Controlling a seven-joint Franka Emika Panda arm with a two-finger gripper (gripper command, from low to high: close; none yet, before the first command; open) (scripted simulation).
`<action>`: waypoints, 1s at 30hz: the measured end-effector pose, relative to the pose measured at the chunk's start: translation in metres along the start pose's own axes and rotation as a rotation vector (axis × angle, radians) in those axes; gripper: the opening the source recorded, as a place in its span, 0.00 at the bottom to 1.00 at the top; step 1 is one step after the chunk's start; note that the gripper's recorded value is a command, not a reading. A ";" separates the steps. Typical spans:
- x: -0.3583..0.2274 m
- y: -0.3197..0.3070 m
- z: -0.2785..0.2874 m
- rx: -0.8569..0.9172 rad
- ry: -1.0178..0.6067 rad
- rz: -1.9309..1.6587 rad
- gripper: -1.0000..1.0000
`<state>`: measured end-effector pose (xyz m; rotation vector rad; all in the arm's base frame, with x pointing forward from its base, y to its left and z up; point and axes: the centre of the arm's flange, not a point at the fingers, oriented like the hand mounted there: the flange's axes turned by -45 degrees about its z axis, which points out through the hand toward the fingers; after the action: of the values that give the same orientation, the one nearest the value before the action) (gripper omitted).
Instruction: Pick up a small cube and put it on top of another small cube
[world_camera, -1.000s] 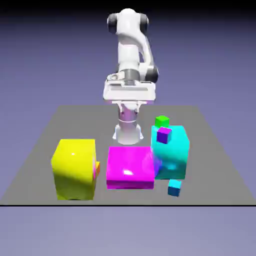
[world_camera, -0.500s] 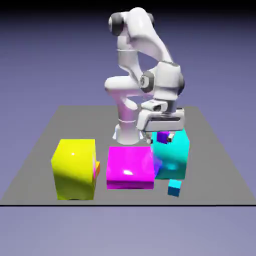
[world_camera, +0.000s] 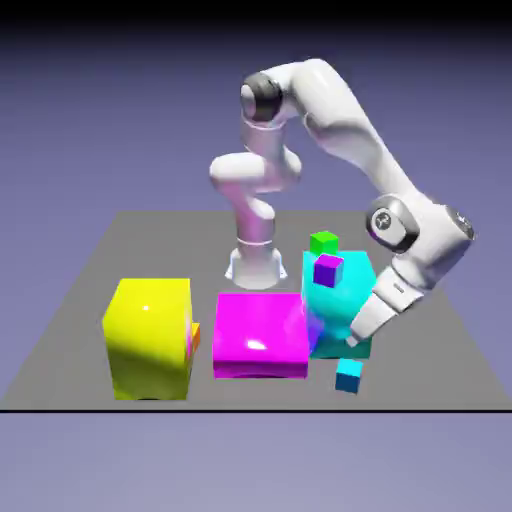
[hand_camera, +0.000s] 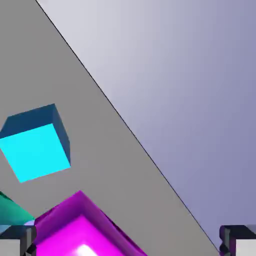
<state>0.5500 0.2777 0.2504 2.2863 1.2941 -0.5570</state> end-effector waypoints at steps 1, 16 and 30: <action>0.009 -0.004 0.003 -0.005 -0.034 -0.022 0.50; 0.110 -0.068 0.074 -0.038 -0.554 -0.226 0.50; 0.104 -0.087 0.161 -0.022 -0.737 -0.246 0.00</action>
<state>0.5037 0.2982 0.0461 1.6379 1.1704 -1.3055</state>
